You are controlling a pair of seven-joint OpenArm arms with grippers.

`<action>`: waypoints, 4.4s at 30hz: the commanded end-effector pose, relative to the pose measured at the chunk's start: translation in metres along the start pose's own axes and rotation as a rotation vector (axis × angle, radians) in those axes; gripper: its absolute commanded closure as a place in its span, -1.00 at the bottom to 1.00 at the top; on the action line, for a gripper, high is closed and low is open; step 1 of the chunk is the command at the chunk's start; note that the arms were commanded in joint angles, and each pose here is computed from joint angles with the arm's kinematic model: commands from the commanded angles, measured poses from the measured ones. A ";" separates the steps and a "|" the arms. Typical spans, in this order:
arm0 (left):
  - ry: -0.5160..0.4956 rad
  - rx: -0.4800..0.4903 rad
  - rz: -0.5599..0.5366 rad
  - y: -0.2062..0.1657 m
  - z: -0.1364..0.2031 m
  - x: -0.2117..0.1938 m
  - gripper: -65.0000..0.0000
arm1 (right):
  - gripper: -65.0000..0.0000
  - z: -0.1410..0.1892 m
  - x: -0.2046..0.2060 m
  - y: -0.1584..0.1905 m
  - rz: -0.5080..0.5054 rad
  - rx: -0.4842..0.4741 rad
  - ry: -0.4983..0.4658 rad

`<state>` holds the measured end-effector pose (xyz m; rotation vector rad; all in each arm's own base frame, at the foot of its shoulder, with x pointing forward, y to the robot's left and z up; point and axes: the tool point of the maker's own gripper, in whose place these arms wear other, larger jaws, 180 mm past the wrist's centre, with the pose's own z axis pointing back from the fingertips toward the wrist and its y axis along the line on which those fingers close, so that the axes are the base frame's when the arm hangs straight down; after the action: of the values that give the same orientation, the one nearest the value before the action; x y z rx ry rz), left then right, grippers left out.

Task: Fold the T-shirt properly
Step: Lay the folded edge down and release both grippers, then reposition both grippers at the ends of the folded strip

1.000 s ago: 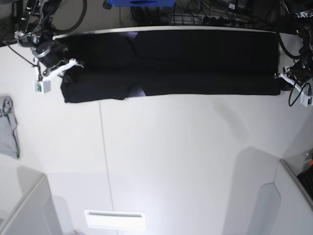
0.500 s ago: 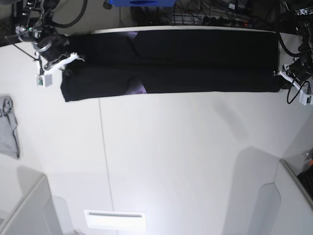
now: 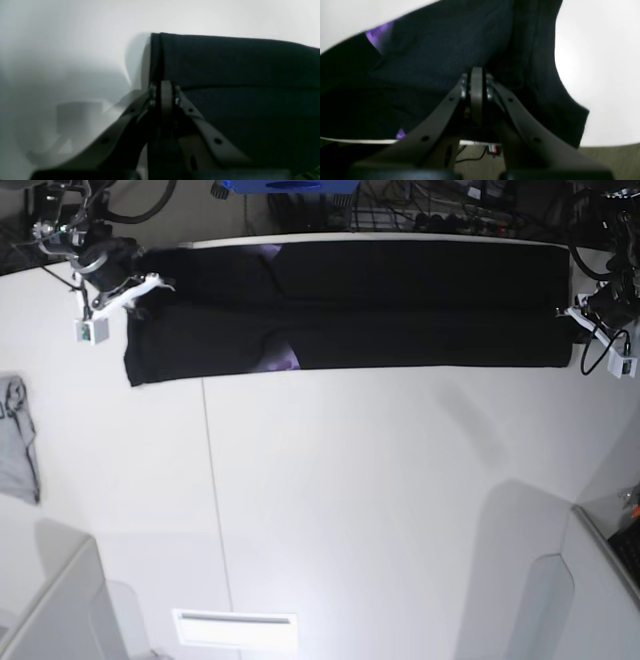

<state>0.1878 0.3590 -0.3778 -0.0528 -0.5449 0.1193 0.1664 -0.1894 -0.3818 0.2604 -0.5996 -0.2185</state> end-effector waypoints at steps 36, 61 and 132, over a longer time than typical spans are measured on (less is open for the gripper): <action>0.053 0.019 -0.015 0.007 0.009 -0.023 1.00 | 1.00 0.001 -0.002 -0.008 0.003 -0.016 0.004; -0.199 0.069 -0.004 -0.009 0.060 0.021 -0.03 | 0.28 0.014 0.023 -0.015 0.099 0.010 -0.100; -0.131 0.050 -0.040 0.005 -0.011 0.019 -0.71 | 1.00 -0.017 0.109 0.017 0.235 -0.056 -0.269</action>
<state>0.1984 0.3602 -0.3925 -0.0002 -0.6183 0.1179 0.2591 -0.2032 -0.3435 0.0936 -0.8359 -0.0544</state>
